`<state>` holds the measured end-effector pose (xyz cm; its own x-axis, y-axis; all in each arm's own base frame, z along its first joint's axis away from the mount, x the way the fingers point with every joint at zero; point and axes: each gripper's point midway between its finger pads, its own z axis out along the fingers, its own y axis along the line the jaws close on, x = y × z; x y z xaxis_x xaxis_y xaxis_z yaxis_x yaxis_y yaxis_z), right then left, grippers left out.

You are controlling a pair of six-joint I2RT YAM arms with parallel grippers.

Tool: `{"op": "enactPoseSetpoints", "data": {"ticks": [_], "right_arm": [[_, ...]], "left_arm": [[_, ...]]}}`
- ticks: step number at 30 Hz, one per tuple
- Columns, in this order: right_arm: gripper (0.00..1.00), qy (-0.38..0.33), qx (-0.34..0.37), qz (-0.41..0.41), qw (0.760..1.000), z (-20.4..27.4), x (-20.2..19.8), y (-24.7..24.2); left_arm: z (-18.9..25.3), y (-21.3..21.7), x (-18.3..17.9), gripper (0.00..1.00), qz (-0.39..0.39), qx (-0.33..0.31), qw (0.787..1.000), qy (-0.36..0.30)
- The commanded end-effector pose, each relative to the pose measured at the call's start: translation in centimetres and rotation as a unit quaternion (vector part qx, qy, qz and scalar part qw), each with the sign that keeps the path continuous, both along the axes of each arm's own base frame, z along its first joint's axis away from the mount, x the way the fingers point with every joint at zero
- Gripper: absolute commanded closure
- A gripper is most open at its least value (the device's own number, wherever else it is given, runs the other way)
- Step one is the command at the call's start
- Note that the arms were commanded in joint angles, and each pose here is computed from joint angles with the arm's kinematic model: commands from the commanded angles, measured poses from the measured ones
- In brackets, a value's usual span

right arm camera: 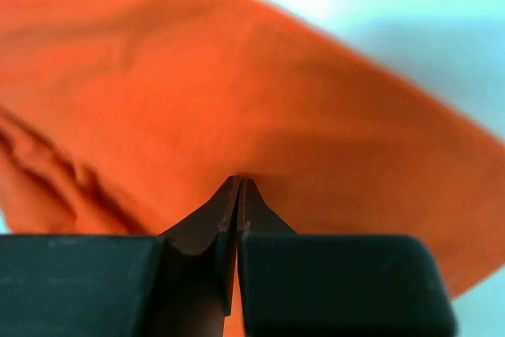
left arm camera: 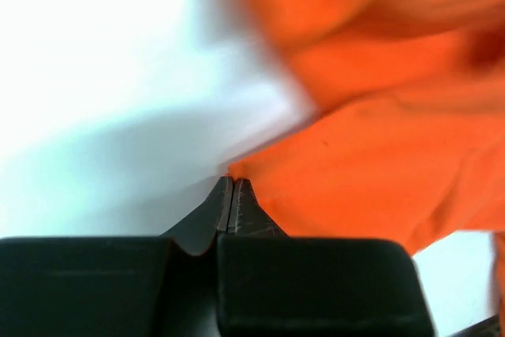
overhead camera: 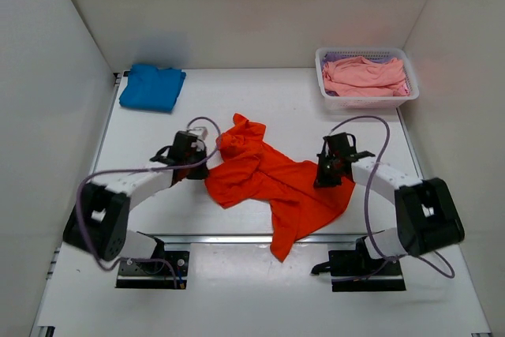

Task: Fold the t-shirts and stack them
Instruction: Flatten out the tshirt

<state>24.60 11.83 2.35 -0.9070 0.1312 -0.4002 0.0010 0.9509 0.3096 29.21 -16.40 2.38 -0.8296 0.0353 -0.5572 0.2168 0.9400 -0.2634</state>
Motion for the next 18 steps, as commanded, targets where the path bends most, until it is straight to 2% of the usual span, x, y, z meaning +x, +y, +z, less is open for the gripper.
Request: {"op": "enactPoseSetpoints", "data": {"ticks": [1,2,4,5,7,11,13,18], "right_arm": [[1.0,-0.018,-0.023,0.012,1.0,0.8,4.3,0.2],[1.0,-0.027,-0.024,0.011,0.999,1.9,6.0,0.4],[1.0,-0.007,-0.059,0.016,0.998,0.6,8.8,0.3],[1.0,-0.017,-0.071,0.02,0.997,1.9,10.8,0.4],[1.0,0.004,-0.106,0.036,0.994,0.4,13.4,0.7],[1.0,-0.044,-0.155,0.053,0.986,4.3,18.4,3.1],[1.0,-0.078,-0.16,0.055,0.982,7.0,18.6,3.9],[1.0,-0.077,-0.138,0.059,0.986,7.3,13.6,4.2]], "left_arm": [[4.3,6.5,-0.4,1.0,0.111,0.022,0.992,-0.05],[4.6,8.5,-0.7,1.0,0.143,0.035,0.988,-0.051],[7.6,11.1,-0.9,1.0,0.189,0.032,0.977,-0.098],[7.7,12.3,-1.5,1.0,0.208,0.043,0.972,-0.098],[10.0,13.1,-2.0,1.0,0.234,0.033,0.962,-0.133],[11.2,13.2,-2.8,1.0,0.248,0.018,0.957,-0.152],[11.0,13.4,-3.3,1.0,0.249,0.023,0.957,-0.149],[11.1,14.2,-4.0,1.0,0.262,0.03,0.952,-0.158]]}}
